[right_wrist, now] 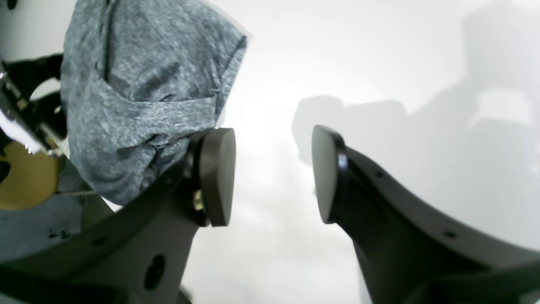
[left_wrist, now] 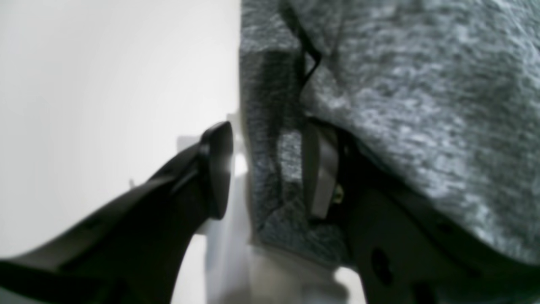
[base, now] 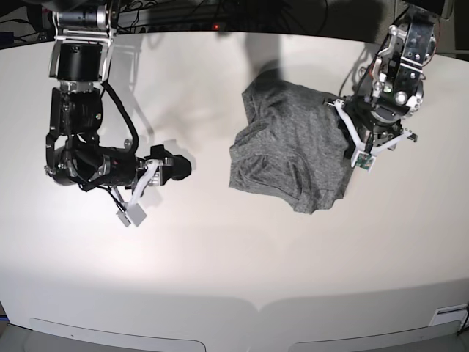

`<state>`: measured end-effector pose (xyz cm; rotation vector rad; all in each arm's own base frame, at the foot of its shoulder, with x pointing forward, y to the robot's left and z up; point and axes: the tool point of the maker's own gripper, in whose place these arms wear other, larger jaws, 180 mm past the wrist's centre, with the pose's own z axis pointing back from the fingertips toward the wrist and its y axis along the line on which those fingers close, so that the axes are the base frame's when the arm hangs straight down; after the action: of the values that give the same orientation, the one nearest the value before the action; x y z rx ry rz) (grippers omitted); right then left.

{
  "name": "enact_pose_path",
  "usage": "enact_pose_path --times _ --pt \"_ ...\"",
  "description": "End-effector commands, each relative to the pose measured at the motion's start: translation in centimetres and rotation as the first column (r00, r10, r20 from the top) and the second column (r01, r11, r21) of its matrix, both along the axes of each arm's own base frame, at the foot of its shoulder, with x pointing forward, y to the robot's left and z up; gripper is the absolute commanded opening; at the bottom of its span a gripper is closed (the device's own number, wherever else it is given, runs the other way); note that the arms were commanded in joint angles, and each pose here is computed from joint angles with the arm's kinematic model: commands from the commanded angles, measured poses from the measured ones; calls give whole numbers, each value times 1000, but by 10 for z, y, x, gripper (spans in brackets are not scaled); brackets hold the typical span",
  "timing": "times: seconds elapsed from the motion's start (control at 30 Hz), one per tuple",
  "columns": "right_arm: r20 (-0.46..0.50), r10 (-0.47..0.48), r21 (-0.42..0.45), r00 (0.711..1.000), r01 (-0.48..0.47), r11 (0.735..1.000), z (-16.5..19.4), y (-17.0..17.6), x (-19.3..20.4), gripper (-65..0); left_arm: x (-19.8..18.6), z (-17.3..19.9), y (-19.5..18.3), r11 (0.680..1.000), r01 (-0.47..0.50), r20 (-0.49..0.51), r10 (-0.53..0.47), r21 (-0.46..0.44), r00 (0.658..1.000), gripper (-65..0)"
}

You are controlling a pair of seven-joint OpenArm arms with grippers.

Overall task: Fold the T-shirt properly
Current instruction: 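Move the left gripper along the shirt edge and press it flat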

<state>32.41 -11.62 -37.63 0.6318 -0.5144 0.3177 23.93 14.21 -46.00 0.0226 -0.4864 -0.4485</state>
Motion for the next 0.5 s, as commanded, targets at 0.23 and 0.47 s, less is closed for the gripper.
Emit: enact_pose_path --times 0.23,0.47 --pt "60 -2 27 998 0 1000 18 1 13 -360 -50 11 -29 996 62 -137 -70 -68 988 -379" --pt "60 -1 27 998 -1 1000 18 1 13 -360 -12 35 -15 993 103 43 -106 66 993 -379"
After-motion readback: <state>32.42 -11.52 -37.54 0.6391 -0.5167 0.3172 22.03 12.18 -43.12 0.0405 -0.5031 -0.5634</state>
